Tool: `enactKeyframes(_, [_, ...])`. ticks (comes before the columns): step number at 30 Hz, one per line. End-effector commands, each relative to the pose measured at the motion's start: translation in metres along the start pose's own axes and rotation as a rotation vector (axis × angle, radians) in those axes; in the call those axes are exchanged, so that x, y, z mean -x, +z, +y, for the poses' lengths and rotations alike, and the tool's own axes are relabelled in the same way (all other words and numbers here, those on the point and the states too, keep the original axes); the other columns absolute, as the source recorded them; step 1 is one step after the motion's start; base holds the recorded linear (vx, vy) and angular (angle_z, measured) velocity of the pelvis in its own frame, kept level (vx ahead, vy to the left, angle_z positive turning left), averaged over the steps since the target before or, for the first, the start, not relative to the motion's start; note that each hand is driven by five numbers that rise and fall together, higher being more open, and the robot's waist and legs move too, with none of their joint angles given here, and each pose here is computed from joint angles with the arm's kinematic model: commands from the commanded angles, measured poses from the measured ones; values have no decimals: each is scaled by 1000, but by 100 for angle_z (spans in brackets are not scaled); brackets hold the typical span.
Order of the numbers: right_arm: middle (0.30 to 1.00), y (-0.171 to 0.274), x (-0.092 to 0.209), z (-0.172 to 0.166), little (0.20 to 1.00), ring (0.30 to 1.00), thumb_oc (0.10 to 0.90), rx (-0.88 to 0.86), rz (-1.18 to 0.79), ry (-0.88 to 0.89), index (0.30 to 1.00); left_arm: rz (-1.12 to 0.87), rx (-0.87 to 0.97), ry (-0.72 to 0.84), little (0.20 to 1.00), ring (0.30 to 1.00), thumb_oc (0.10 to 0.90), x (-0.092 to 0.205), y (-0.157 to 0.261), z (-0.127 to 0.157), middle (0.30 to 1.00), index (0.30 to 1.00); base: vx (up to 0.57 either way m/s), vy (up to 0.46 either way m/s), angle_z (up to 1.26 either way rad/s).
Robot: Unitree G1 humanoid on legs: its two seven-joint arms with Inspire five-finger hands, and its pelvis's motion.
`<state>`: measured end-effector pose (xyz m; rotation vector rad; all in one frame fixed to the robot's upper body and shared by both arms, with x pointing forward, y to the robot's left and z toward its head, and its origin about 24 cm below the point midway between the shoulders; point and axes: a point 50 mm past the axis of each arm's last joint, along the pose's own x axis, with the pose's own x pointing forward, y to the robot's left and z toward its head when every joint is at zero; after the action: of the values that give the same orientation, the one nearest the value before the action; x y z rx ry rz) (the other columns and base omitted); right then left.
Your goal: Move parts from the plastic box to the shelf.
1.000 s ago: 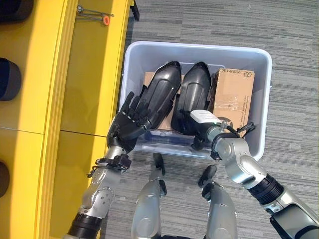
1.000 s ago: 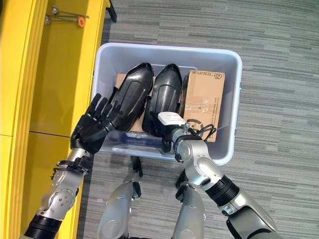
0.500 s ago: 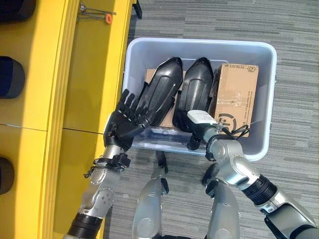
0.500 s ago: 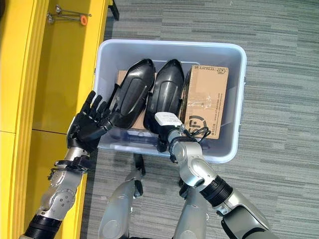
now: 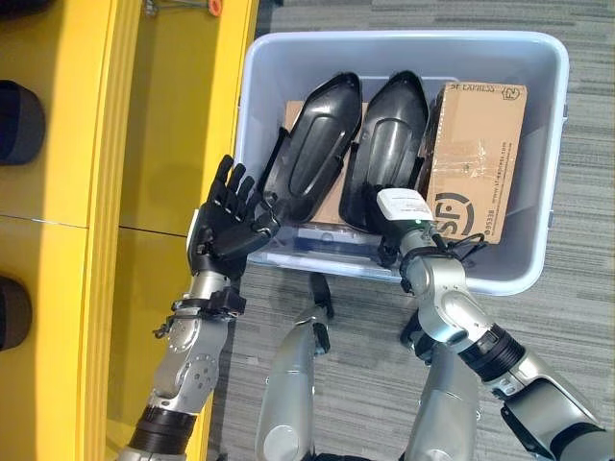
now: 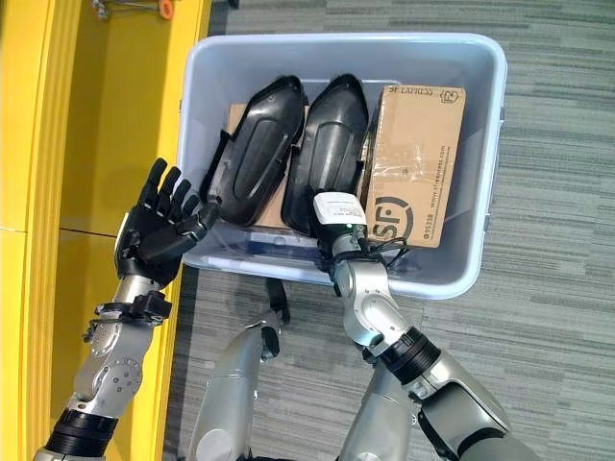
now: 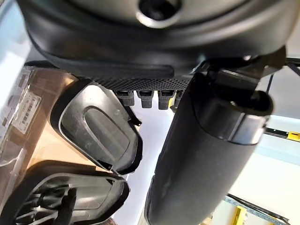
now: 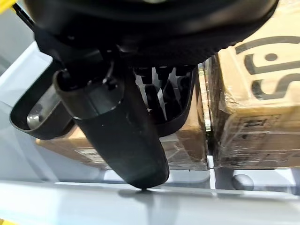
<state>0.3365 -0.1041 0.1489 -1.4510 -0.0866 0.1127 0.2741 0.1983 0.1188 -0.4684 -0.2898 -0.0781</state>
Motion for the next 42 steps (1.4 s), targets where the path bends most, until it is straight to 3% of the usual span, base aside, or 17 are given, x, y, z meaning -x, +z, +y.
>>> enactKeyframes(1, [1000,19,3,-28,1000,1000,900,51,-82,-147,1000,-254,31,-156,1000,1000,900,-2,42,-32,1000,1000,0,0,0])
enactKeyframes(5, [1000,19,3,-32,1000,1000,900,81,-81,-168,1000,-270,-39,-180,1000,1000,900,-1,45,-35,1000,1000,-40,-2,1])
enactKeyframes(18, [1000,35,2,-48,1000,1000,900,188,-151,-261,1000,-307,-23,-175,1000,1000,900,1,51,-34,1000,1000,-11,8,1])
enactKeyframes(31, [1000,44,-10,-29,1000,1000,900,224,-124,-184,1000,-284,14,-201,1000,1000,900,3,43,-36,1000,1000,4,-2,4])
enactKeyframes(32, [929,43,-11,-26,929,929,849,226,-116,-173,929,-283,11,-206,1000,1000,900,3,43,-37,1000,1000,0,0,0])
enactKeyframes(33, [360,43,-13,-23,360,360,443,214,-110,-159,360,-280,11,-210,1000,1000,900,2,42,-37,1000,1000,0,0,0])
enactKeyframes(34, [300,42,-14,-20,300,300,400,207,-103,-152,300,-279,16,-213,1000,1000,900,2,41,-38,1000,1000,0,0,0])
enactKeyframes(42, [300,34,-22,-12,300,300,400,197,-62,-146,300,-289,26,-226,1000,1000,900,1,41,-39,1000,1000,-1,-1,0])
